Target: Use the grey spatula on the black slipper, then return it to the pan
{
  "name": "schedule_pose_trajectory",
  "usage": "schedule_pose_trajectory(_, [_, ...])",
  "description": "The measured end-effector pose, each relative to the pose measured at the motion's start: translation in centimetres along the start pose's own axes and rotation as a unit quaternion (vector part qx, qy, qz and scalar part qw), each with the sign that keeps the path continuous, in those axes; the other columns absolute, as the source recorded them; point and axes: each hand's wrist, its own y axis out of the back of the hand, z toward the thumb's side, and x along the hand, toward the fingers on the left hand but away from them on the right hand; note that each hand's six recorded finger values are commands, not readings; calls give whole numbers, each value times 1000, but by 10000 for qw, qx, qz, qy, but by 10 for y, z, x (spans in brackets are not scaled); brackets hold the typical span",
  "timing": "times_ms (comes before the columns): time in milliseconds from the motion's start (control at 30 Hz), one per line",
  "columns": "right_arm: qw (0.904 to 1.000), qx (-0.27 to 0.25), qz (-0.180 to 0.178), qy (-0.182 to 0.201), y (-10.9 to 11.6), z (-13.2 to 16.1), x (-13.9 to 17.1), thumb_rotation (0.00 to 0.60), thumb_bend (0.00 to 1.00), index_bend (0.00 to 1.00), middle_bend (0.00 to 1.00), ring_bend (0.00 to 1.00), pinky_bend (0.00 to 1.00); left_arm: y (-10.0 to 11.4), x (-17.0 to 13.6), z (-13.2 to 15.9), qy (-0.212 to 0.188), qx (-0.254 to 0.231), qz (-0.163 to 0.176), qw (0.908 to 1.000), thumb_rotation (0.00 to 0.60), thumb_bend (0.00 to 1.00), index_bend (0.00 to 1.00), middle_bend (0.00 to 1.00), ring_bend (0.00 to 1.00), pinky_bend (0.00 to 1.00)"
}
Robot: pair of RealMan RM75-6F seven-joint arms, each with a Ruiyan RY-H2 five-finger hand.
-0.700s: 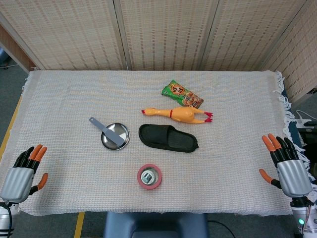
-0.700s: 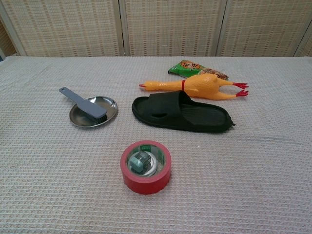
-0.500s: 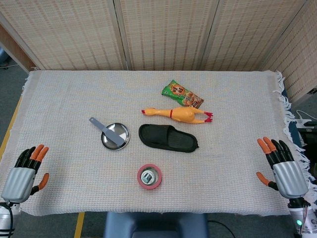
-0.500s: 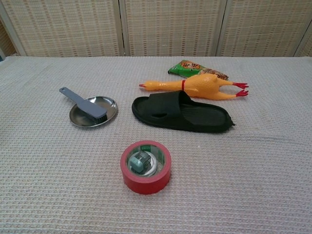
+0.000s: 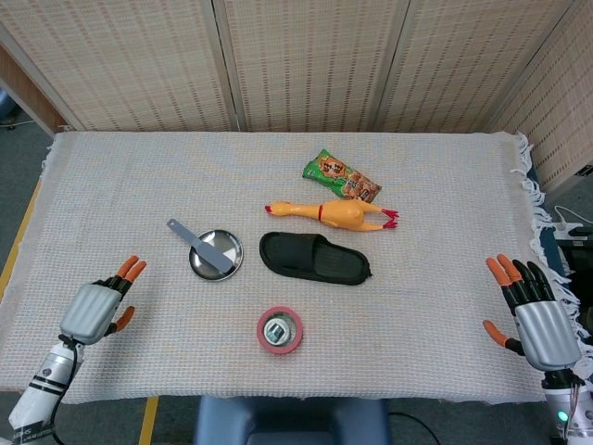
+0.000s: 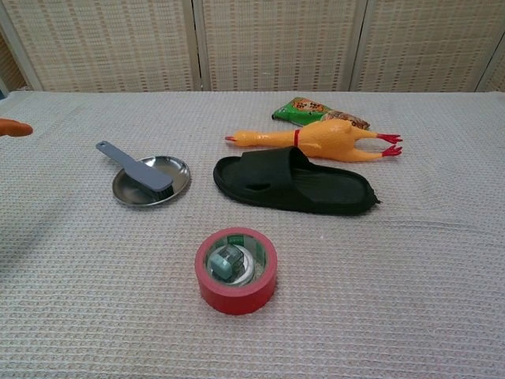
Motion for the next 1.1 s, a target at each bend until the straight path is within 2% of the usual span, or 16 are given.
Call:
schedule_pose_trajectory(167, [9998,44,154,-108,-3,-4,-1,600,130,0,0,0,0,-9,50,23,-537,427,-244,9973,600,427,67,60,487,736])
schedule_pose_trajectory(300, [9994,54,296,-160,-7,-7,0,600,130,0,0,0,0,-16,77,27,-754,797,-271,9936,600,424,71,59,512,750])
schedule_pose_trajectory(467, [9988,61,427,-217,-10,-9,1,600,130,0,0,0,0,-27,112,37,-988,1054,-515,9882,600,427,71,86,533,780])
schedule_pose_trajectory(733, [9976,67,598,-329,-16,-13,-1,600,130,0,0,0,0,-30,134,46,-1202,1051,-561,9856,600,448,73,96,545,789])
schedule_pose_trajectory(867, [9970,63,690,-355,-18,-13,-2,600,130,0,0,0,0,-26,143,53,-1302,1133,-370,9843,600,446,81,94,545,789])
schedule_pose_trajectory(1100, [9962,78,802,-319,-21,-11,-3,600,131,0,0,0,0,-24,152,67,-1517,1316,-255,9793,600,447,162,162,582,827])
